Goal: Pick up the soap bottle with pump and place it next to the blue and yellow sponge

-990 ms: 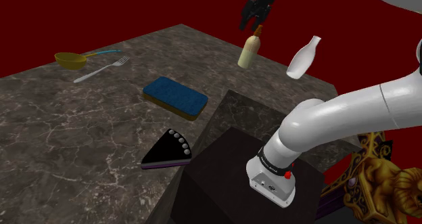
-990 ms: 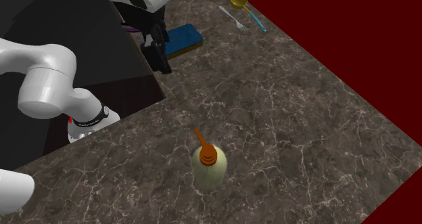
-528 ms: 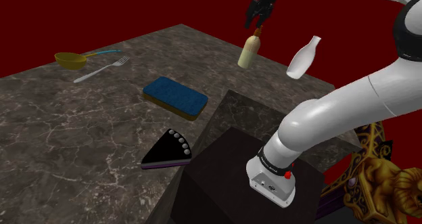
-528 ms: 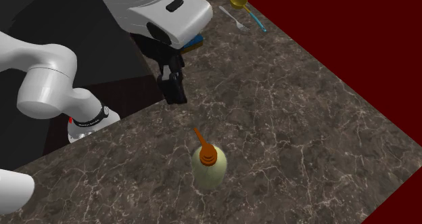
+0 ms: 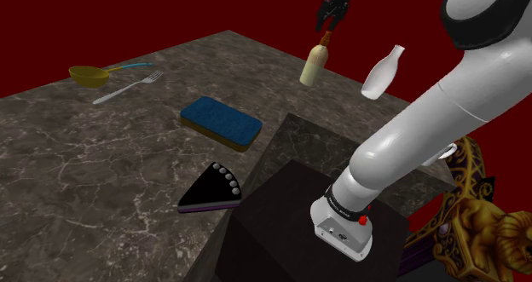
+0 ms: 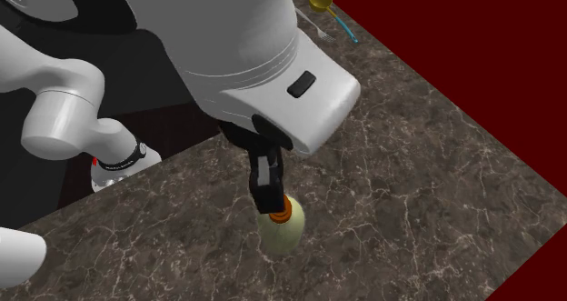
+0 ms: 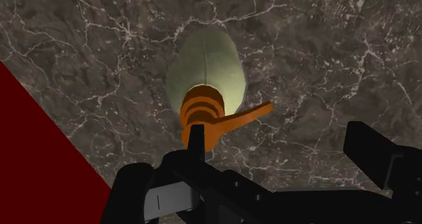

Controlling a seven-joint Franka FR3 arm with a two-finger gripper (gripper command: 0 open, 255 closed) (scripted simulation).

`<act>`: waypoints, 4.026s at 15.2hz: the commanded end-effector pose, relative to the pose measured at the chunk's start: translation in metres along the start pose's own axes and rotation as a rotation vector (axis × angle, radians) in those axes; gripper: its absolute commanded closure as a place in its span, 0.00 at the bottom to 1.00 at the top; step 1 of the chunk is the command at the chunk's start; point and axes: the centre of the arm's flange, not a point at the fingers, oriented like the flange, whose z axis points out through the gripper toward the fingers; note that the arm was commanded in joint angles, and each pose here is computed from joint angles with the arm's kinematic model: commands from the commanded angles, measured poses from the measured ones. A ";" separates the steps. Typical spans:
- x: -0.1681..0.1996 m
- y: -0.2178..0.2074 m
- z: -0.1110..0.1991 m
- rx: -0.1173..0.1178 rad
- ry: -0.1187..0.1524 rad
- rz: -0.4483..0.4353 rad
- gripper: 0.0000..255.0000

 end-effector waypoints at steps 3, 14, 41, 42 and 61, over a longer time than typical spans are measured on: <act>0.016 0.040 0.001 -0.026 -0.007 0.007 0.00; 0.016 0.041 0.041 -0.026 -0.007 0.007 0.00; 0.023 0.043 -0.028 -0.026 -0.007 0.007 1.00; 0.023 0.044 -0.033 -0.026 -0.007 0.007 1.00; 0.012 -0.140 -0.065 -0.026 -0.007 0.007 1.00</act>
